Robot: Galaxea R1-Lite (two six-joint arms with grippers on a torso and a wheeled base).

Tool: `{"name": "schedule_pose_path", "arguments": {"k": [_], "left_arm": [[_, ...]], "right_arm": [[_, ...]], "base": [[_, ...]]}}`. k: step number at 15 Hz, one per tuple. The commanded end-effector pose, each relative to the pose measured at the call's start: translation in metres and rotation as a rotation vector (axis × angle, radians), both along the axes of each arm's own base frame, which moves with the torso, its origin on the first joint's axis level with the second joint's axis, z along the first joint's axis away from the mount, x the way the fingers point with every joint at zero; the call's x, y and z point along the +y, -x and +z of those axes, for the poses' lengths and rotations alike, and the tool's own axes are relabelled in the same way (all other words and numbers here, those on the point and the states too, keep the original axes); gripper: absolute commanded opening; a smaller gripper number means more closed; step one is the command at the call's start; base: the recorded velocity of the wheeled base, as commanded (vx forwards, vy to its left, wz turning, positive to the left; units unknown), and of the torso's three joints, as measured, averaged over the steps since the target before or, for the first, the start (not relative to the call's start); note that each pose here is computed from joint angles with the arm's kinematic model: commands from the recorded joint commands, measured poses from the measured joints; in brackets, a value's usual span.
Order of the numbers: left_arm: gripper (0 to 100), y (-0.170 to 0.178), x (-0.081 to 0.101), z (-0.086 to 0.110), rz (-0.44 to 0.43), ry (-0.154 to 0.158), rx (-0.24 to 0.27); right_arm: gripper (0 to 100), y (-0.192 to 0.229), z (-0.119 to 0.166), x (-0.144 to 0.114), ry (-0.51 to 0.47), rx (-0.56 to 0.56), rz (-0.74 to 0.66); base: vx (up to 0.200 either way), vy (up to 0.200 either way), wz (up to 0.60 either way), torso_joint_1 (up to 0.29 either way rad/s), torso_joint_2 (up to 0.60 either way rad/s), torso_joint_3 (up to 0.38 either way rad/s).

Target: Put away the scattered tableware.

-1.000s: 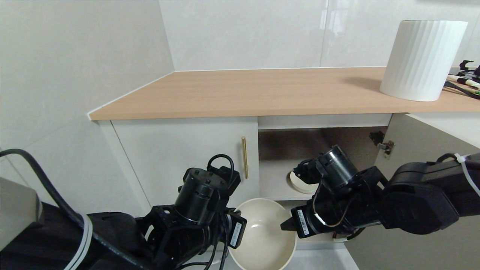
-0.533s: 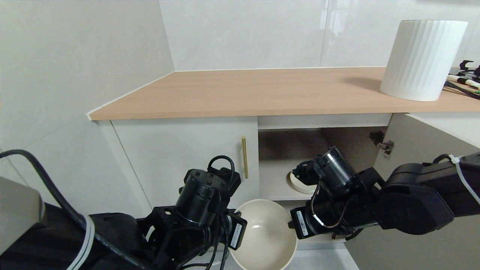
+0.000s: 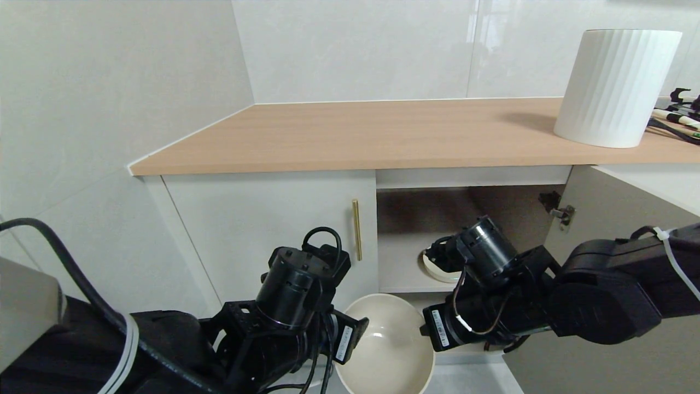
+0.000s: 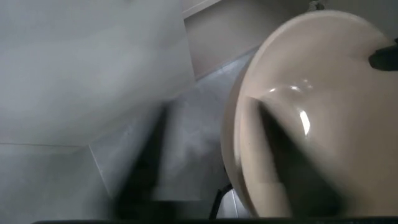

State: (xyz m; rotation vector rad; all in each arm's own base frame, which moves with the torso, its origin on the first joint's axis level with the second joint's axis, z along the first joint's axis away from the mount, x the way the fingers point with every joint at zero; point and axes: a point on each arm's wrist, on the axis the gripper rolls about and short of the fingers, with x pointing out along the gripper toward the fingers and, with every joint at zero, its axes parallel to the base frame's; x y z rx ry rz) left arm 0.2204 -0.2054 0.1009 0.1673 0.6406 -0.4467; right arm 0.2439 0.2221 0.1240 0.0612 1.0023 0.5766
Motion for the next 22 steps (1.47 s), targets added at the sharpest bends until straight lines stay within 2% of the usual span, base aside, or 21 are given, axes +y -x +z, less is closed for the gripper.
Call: {"name": "schedule_pose_path", "arguments": {"k": [1, 4, 7, 11, 13, 15, 18, 22], "left_arm": [[100, -0.001, 0.0, 0.003, 0.014, 0.005, -0.018], [100, -0.004, -0.002, 0.005, 0.022, 0.038, -0.058], [100, -0.007, 0.0, 0.007, 0.06, 0.046, -0.082], [100, -0.008, 0.0, 0.007, 0.07, 0.059, -0.087], [100, -0.008, 0.001, 0.008, 0.072, 0.06, -0.088], [100, -0.008, 0.001, 0.003, 0.073, 0.05, -0.077], [100, -0.008, 0.002, 0.005, 0.073, 0.055, -0.083], [100, -0.007, 0.003, 0.006, 0.073, 0.055, -0.083]], "right_arm": [[0, 0.0, -0.002, 0.001, 0.004, 0.005, 0.0], [0, 0.0, -0.003, 0.0, 0.006, 0.006, 0.0], [0, -0.004, -0.01, 0.001, 0.017, 0.025, -0.027], [0, -0.045, -0.03, -0.007, -0.027, 0.12, -0.283], [0, -0.063, -0.032, -0.015, -0.041, 0.112, -0.376], [0, -0.079, -0.036, -0.019, -0.031, 0.088, -0.449], [0, -0.088, -0.048, -0.023, -0.014, 0.089, -0.478], [0, -0.122, -0.049, -0.043, -0.083, 0.045, -0.618]], "base": [[0.0, 0.0, 0.0, 0.0, 0.0, 0.0], [0.0, 0.0, 0.0, 0.0, 0.0, 0.0], [0.0, 0.0, 0.0, 0.0, 0.0, 0.0], [0.0, 0.0, 0.0, 0.0, 0.0, 0.0], [0.0, 0.0, 0.0, 0.0, 0.0, 0.0], [0.0, 0.0, 0.0, 0.0, 0.0, 0.0], [0.0, 0.0, 0.0, 0.0, 0.0, 0.0], [0.0, 0.0, 0.0, 0.0, 0.0, 0.0]]}}
